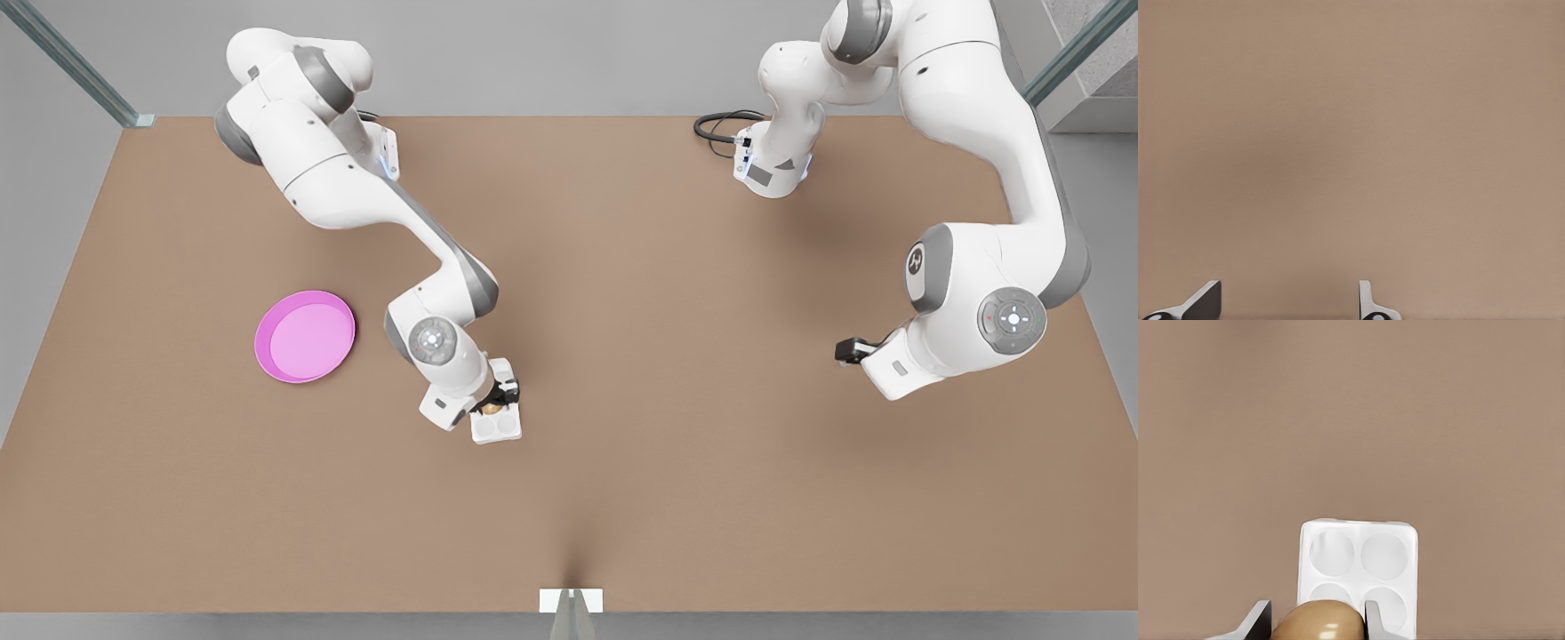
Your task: Pack egg into the box and close the box lid
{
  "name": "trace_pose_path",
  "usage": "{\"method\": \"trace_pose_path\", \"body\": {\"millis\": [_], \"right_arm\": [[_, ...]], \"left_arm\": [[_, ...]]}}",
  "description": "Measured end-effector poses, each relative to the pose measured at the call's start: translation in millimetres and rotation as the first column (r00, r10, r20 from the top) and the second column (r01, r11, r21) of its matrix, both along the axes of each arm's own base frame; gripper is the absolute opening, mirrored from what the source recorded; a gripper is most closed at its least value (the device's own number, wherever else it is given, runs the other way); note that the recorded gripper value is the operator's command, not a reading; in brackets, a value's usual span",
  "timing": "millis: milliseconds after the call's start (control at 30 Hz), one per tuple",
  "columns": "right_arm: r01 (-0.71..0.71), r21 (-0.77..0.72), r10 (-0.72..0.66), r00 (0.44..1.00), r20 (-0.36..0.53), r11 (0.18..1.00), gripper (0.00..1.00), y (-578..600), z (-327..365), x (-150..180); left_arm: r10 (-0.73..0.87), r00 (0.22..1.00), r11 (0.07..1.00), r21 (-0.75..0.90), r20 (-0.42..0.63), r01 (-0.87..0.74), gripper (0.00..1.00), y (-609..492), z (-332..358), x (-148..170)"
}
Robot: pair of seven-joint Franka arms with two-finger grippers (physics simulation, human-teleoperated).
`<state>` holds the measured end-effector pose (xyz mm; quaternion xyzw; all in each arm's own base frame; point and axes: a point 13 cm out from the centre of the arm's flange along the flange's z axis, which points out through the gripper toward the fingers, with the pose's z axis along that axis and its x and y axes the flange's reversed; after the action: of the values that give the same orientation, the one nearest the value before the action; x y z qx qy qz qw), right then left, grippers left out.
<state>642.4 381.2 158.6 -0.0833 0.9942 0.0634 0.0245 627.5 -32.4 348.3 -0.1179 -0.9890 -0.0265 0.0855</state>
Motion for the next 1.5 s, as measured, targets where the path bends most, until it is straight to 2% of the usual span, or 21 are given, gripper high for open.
{"method": "trace_pose_path", "body": {"millis": [167, 233, 400, 467, 500, 533, 600, 700, 733, 767, 800, 833, 933, 1000, 1067, 1133, 1233, 1333, 1500], "right_arm": [[0.028, -0.012, -0.028, 1.0, -0.013, 1.0, 0.6, -5.1, -9.7, -0.6], [0.037, -0.016, -0.037, 0.999, -0.016, 0.999, 1.0, -6.1, -12.2, -0.7], [0.049, -0.01, -0.049, 0.999, -0.004, 0.999, 1.0, 2.5, 0.2, -1.5], [0.056, 0.0, -0.056, 0.992, 0.112, 0.998, 1.0, -5.0, 109.2, 13.7], [0.121, -0.025, -0.115, 0.977, 0.182, 0.992, 1.0, -59.1, 174.5, 36.5], [0.246, -0.073, -0.226, 0.95, 0.217, 0.966, 1.0, -161.3, 228.9, 44.8], [0.406, -0.129, -0.383, 0.908, 0.17, 0.905, 1.0, -301.9, 273.7, -6.1], [0.483, -0.135, -0.47, 0.875, 0.118, 0.865, 1.0, -377.7, 313.8, -25.8], [0.482, -0.142, -0.473, 0.876, 0.094, 0.865, 1.0, -385.9, 315.5, -30.1], [0.469, -0.152, -0.464, 0.883, 0.067, 0.87, 1.0, -386.1, 313.9, -35.7], [0.446, -0.161, -0.446, 0.894, 0.039, 0.88, 1.0, -380.2, 309.1, -39.2], [0.421, -0.169, -0.425, 0.905, 0.014, 0.891, 1.0, -371.8, 303.8, -41.6], [0.366, -0.189, -0.379, 0.925, -0.036, 0.911, 1.0, -361.4, 296.5, -50.2], [0.391, -0.206, -0.413, 0.908, -0.073, 0.897, 1.0, -395.4, 287.2, -55.7], [0.411, -0.226, -0.443, 0.889, -0.114, 0.883, 1.0, -426.0, 278.2, -64.3], [0.4, -0.239, -0.439, 0.887, -0.141, 0.885, 1.0, -432.8, 275.2, -71.3], [0.363, -0.251, -0.41, 0.896, -0.169, 0.897, 1.0, -426.6, 272.9, -77.6], [0.34, -0.261, -0.392, 0.901, -0.185, 0.904, 1.0, -426.6, 272.3, -81.6], [0.309, -0.275, -0.371, 0.904, -0.213, 0.91, 1.0, -429.2, 266.1, -85.9]], "left_arm": [[0.0, 1.0, 1.0, 0.0, 0.0, 0.0, 1.0, 0.0, -2.1, 1.0], [0.0, 1.0, 1.0, 0.0, 0.001, 0.0, 1.0, -0.1, -2.4, 1.2], [0.0, 1.0, 1.0, 0.0, 0.001, 0.0, 1.0, 0.0, -3.1, 1.7], [0.0, 1.0, 1.0, 0.001, 0.002, 0.0, 1.0, 0.0, -3.1, 1.8], [0.0, 1.0, 1.0, 0.001, 0.002, 0.0, 1.0, 0.0, -3.1, 1.9], [0.0, 1.0, 1.0, 0.001, 0.002, 0.0, 1.0, 0.1, -3.1, 2.0], [0.0, 1.0, 1.0, 0.001, 0.004, 0.0, 1.0, 0.1, -3.2, 2.4], [-0.016, 1.0, 1.0, 0.003, -0.005, 0.016, 1.0, -10.2, -7.0, 1.1], [-0.06, 0.998, 0.998, 0.006, -0.022, 0.06, 0.83, -40.8, -7.0, -5.9], [-0.145, 0.988, 0.989, 0.012, -0.044, 0.146, 0.22, -104.0, -3.6, -22.6], [-0.263, 0.962, 0.964, 0.017, -0.077, 0.265, 0.21, -190.8, -2.7, -58.3], [-0.369, 0.923, 0.928, 0.011, -0.109, 0.373, 0.21, -273.7, -2.7, -107.5], [-0.493, 0.839, 0.864, -0.018, -0.23, 0.503, 0.21, -427.7, -46.2, -249.5], [-0.463, 0.852, 0.882, -0.028, -0.245, 0.471, 0.21, -509.0, -123.1, -304.4], [-0.374, 0.907, 0.927, -0.055, -0.192, 0.371, 0.21, -566.4, -184.5, -328.7], [-0.24, 0.966, 0.967, -0.112, -0.096, 0.229, 0.21, -612.3, -228.6, -314.5], [-0.013, 1.0, 0.978, -0.209, 0.013, 0.015, 0.21, -649.1, -267.9, -271.4], [0.191, 0.979, 0.939, -0.305, 0.074, -0.16, 0.21, -660.8, -255.2, -223.2], [0.416, 0.906, 0.844, -0.405, 0.082, -0.351, 0.21, -667.5, -227.7, -180.3]]}}
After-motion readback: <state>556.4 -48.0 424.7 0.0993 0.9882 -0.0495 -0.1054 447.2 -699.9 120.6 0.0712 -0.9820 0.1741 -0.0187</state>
